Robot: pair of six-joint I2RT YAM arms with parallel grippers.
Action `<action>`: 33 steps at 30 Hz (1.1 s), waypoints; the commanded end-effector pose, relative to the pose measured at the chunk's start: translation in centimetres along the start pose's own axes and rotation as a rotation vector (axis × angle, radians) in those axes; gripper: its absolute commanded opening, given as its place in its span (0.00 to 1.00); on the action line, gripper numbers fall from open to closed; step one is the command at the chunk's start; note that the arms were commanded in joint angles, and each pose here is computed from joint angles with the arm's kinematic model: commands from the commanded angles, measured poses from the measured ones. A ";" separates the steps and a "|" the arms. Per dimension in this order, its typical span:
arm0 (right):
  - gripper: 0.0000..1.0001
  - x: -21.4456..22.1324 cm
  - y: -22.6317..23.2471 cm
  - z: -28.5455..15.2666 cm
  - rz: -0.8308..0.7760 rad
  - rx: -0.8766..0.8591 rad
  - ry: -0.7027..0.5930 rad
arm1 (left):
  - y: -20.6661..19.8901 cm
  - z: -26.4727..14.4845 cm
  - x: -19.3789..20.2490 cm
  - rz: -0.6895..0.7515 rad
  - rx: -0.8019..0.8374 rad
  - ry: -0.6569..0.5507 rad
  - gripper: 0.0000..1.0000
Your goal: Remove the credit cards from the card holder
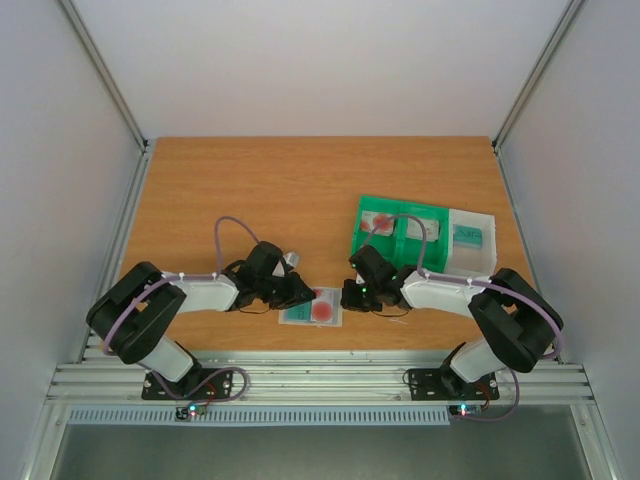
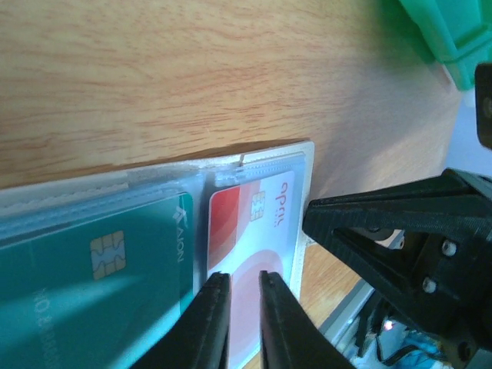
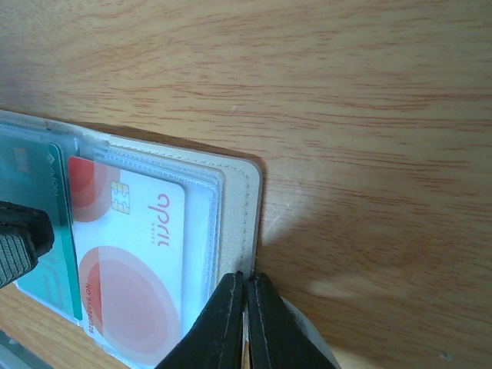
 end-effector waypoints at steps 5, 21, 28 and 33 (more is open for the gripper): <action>0.06 1.4 -1.1 0.2 0.026 0.029 0.025 | -1.6 -0.6 -0.3 0.032 0.028 -0.014 0.00; 0.07 1.2 -0.9 0.0 0.012 0.030 0.020 | -2.3 -1.9 0.0 0.064 0.008 -0.019 0.00; 0.07 0.9 -0.8 -0.2 0.008 0.032 0.015 | -1.4 -2.1 -0.4 0.056 -0.025 -0.029 0.00; 0.07 0.9 -0.7 -0.2 0.002 0.025 0.015 | -0.8 -2.4 -0.4 0.050 -0.052 -0.041 0.00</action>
Point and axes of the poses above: each gripper's point midway between its finger pads, its own z axis out along the fingers, its own y axis along the line the jaws close on, x = y × z, the point moved 2 cm from there along -z, back along the fingers, and after that the axes turned 13 degrees about -z, right-handed, at the moved point
